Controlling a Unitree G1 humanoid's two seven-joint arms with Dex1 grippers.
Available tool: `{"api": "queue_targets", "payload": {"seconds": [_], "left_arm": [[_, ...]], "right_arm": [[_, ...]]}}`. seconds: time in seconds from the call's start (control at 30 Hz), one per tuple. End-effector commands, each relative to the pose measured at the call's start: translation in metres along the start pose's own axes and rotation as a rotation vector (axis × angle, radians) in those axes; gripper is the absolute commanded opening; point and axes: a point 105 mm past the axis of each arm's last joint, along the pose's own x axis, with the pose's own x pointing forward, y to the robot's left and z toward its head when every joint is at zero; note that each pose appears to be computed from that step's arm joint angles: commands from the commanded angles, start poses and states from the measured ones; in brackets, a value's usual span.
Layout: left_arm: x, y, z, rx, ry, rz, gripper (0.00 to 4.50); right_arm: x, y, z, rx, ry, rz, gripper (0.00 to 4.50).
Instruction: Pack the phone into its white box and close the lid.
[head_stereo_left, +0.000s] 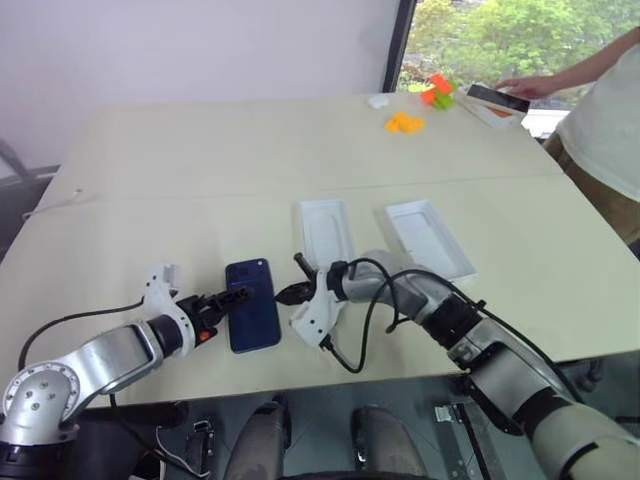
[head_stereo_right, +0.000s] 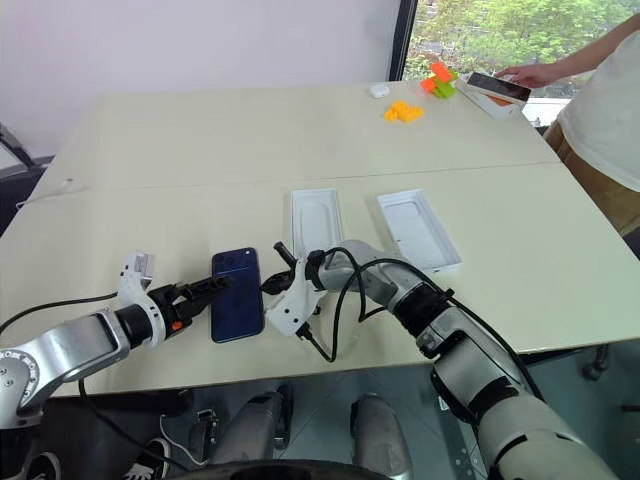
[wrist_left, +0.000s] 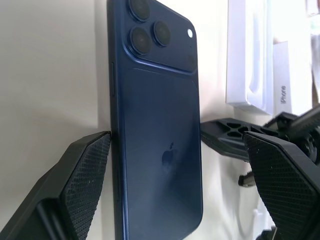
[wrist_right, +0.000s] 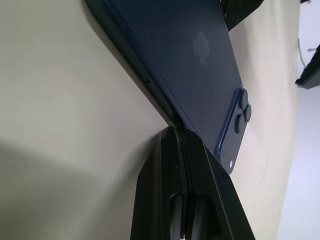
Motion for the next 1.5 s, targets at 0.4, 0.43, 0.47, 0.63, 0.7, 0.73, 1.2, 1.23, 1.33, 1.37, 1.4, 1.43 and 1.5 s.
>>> {"api": "queue_targets", "payload": {"seconds": [0.4,0.43,0.47,0.63,0.7,0.73,1.2,1.23,1.33,1.37,1.4,1.43,1.5], "left_arm": [[0.006,-0.032,-0.003,0.079,0.001,-0.020,4.41],[0.005,-0.030,-0.003,0.083,0.004,-0.014,4.41],[0.005,-0.030,-0.003,0.083,0.005,-0.015,4.41],[0.007,-0.030,-0.009,0.052,0.014,-0.031,4.41],[0.007,-0.029,-0.013,0.061,0.030,-0.029,4.41],[0.007,-0.033,-0.013,0.046,0.020,-0.051,4.41],[0.008,-0.034,-0.013,0.030,0.011,-0.044,4.41],[0.008,-0.032,-0.014,0.032,0.018,-0.040,4.41],[0.005,-0.026,-0.019,0.054,0.049,-0.025,4.41],[0.004,-0.024,-0.021,0.062,0.059,-0.021,4.41],[0.004,-0.024,-0.021,0.048,0.053,-0.026,4.41],[0.004,-0.024,-0.020,0.036,0.046,-0.032,4.41],[0.004,-0.029,-0.022,0.056,0.055,-0.060,4.41]], "right_arm": [[0.023,0.012,0.023,-0.021,-0.085,0.037,0.00],[0.024,0.011,0.023,-0.021,-0.086,0.036,0.00],[0.024,0.011,0.023,-0.022,-0.086,0.037,0.00],[0.024,0.010,0.025,-0.017,-0.091,0.033,0.00],[0.024,0.010,0.024,-0.023,-0.087,0.035,0.00],[0.024,0.010,0.024,-0.019,-0.086,0.035,0.00],[0.023,0.009,0.026,-0.015,-0.100,0.028,0.00],[0.023,0.009,0.026,-0.017,-0.103,0.029,0.00],[0.024,0.008,0.025,-0.022,-0.099,0.024,0.00],[0.024,0.007,0.024,-0.023,-0.096,0.022,0.00],[0.024,0.006,0.024,-0.022,-0.093,0.020,0.00],[0.024,0.006,0.023,-0.021,-0.092,0.019,0.00],[0.024,0.007,0.024,-0.018,-0.095,0.019,0.00]]}}
